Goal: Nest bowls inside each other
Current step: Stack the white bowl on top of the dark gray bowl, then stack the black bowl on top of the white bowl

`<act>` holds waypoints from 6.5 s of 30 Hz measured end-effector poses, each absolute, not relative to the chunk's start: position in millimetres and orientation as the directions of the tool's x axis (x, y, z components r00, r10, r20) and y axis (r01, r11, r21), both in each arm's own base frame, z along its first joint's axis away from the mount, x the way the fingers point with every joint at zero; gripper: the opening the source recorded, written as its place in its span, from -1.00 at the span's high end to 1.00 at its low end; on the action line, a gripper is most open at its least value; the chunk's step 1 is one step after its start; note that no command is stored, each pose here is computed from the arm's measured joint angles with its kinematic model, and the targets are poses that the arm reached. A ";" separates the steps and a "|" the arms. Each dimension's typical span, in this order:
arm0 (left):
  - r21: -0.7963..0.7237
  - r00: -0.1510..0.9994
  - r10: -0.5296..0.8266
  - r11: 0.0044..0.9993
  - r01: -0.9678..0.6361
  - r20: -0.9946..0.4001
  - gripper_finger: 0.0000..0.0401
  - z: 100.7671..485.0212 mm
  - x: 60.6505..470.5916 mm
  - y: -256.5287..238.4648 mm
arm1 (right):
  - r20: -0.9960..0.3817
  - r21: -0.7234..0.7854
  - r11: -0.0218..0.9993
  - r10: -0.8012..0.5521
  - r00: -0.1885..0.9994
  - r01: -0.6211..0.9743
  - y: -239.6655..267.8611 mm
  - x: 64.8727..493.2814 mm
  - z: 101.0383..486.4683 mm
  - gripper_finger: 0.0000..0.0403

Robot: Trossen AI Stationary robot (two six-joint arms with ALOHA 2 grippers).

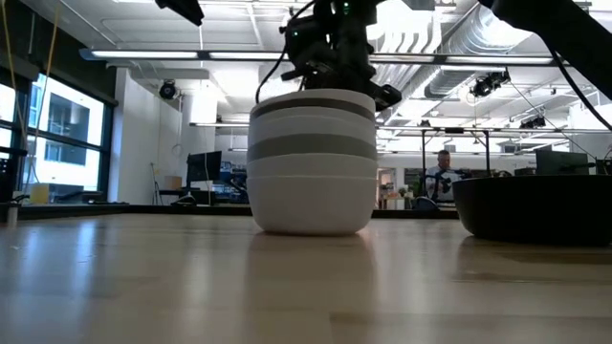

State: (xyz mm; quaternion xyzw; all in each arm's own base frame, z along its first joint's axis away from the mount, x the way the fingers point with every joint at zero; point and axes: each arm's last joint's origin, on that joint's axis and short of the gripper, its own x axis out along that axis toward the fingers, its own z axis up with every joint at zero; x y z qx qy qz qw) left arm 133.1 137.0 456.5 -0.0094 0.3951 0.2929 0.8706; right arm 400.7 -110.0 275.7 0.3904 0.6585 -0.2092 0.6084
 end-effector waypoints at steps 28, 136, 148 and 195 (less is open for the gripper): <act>0.209 0.507 0.493 0.830 -0.517 -0.707 0.10 455.3 132.2 136.1 | -0.978 0.198 0.679 0.189 0.092 0.707 -114.0 405.6 278.0 0.49; 0.190 0.530 0.441 0.867 -0.461 -0.725 0.10 443.0 127.3 129.1 | -0.972 0.232 0.706 0.186 0.141 0.669 -115.3 409.0 283.1 1.00; 0.209 0.544 0.453 0.867 -0.451 -0.706 0.10 444.8 128.6 130.4 | -0.887 0.394 0.862 0.266 0.377 0.319 -115.0 399.2 344.7 1.00; 0.013 0.864 0.194 0.977 -0.213 -0.465 0.10 464.0 158.8 122.9 | -0.674 -0.018 0.983 -0.149 0.723 0.185 -95.7 167.1 516.8 1.00</act>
